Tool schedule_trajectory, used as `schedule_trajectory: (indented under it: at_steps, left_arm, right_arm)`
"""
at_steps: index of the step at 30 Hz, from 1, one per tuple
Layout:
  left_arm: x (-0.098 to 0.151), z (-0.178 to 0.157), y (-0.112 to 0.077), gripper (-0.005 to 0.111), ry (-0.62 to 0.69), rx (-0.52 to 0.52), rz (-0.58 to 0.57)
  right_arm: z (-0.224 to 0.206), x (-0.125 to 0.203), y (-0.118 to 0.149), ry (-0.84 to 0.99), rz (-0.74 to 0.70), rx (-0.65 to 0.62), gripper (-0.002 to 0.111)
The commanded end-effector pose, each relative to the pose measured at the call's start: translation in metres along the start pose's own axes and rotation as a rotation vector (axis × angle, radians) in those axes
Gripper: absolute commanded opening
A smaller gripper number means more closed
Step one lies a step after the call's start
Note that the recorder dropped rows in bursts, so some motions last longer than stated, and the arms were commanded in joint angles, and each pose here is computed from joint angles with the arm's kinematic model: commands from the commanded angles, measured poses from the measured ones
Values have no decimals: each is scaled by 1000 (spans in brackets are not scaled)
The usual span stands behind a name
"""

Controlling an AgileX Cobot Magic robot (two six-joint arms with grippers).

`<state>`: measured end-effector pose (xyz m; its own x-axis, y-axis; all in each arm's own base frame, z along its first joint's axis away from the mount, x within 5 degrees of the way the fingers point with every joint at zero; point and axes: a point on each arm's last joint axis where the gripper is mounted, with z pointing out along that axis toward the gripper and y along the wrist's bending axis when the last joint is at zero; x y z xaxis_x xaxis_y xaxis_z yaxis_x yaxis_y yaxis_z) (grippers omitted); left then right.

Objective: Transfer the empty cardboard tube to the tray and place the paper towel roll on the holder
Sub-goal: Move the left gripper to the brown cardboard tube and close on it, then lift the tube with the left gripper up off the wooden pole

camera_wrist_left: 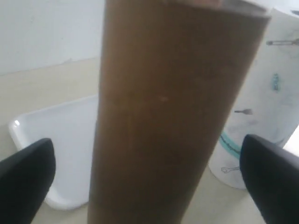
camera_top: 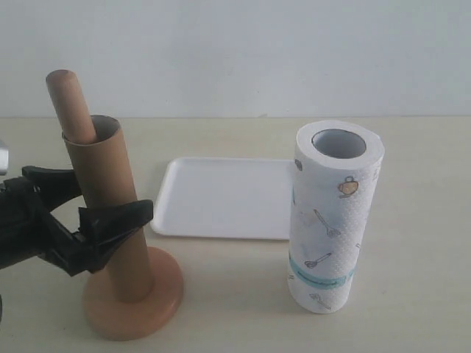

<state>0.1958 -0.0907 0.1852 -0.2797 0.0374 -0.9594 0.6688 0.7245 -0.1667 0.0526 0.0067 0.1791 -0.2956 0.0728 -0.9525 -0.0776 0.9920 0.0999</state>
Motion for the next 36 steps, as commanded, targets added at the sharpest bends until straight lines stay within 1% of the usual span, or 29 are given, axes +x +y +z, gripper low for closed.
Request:
schedule_trajectory:
  at_steps: [1, 6, 7, 9, 11, 14, 19, 21, 25, 28, 30, 33, 36]
  left_arm:
    - [12, 8, 4, 101, 58, 11, -10]
    - [13, 10, 4, 98, 36, 22, -11]
    - [13, 10, 4, 96, 40, 20, 0]
    - [14, 10, 6, 88, 48, 2, -6]
    - [14, 10, 7, 77, 43, -10, -15]
    - [12, 10, 6, 56, 22, 0, -16]
    - [10, 10, 5, 14, 6, 9, -14]
    - [6, 9, 4, 4, -19, 9, -11]
    - [-7, 2, 3, 4, -90, -10, -38]
    - [-25, -5, -3, 4, -163, 2, -23]
    - [-43, -11, -9, 4, -226, 32, -2]
    - [-79, -24, -22, 4, -339, 92, 38]
    - [-118, -40, -32, 4, -402, 103, 52]
  right_arm:
    - [0, -1, 0, -12, -7, -1, 0]
    - [0, -1, 0, -12, -7, -1, 0]
    - [0, -1, 0, -12, -7, -1, 0]
    - [0, -1, 0, -12, -7, -1, 0]
    - [0, -1, 0, -12, -7, -1, 0]
    - [0, -1, 0, -12, -7, -1, 0]
    - [0, -1, 0, -10, -7, -1, 0]
    - [0, -1, 0, -10, -7, -1, 0]
    - [0, -1, 0, -10, -7, -1, 0]
    - [0, -1, 0, -10, -7, -1, 0]
    - [0, -1, 0, -10, -7, -1, 0]
    - [0, -1, 0, -10, -7, -1, 0]
    - [0, -1, 0, -10, -7, -1, 0]
